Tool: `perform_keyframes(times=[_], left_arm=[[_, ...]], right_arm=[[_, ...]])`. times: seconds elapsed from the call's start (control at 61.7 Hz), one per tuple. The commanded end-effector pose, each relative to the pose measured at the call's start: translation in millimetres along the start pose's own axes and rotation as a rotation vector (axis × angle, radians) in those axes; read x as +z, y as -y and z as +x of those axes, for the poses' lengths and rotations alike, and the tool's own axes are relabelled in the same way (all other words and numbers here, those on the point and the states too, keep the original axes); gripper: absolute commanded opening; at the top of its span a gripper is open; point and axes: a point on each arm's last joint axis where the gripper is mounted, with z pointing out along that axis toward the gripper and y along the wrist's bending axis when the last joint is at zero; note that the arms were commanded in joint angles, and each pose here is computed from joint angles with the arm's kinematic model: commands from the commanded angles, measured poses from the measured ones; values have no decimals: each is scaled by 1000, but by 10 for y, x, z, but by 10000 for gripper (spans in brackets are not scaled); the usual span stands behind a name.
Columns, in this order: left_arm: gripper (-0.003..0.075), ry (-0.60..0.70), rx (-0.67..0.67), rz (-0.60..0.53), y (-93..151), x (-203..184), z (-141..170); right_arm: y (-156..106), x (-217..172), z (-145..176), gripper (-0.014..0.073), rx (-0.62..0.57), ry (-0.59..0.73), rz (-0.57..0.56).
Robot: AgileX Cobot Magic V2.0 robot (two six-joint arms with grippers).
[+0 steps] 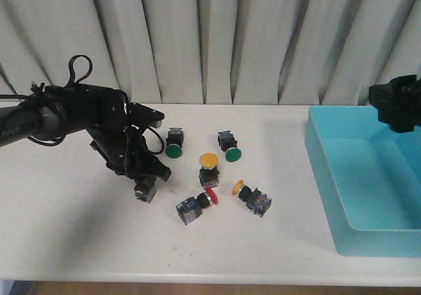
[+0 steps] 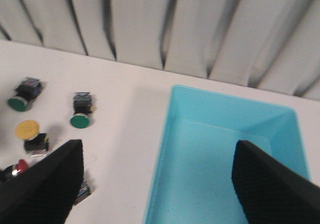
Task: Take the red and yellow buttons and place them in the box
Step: 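Grasp the red button with the left gripper and lift it toward the right gripper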
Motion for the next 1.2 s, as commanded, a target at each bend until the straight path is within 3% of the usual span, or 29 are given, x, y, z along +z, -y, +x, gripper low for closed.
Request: perform_keyframes(times=[0.0, 0.162, 0.308, 0.535, 0.745, 0.956, 1.183], left_arm=[[-8, 165, 9, 0, 68, -604, -134], [-8, 270, -30, 75, 174, -1103, -109], [-8, 375, 15, 188, 330, -1551, -48], [-8, 492, 48, 399, 569, -2066, 78], [-8, 491, 77, 578, 716, -2177, 127], [-8, 527, 96, 647, 774, -2222, 111], [-8, 495, 158, 697, 1023, -2186, 135]], right_arm=[[-104, -97, -150, 580, -119, 105, -38], [-366, -138, -158, 580, -295, 132, -144], [-535, -134, -144, 580, -347, 155, -211], [-849, 222, 201, 580, -504, 243, -293], [-957, 401, 463, 580, -496, 305, -329], [-1029, 381, 491, 580, -494, 305, -362], [-1236, 283, 524, 580, -572, 335, -443]])
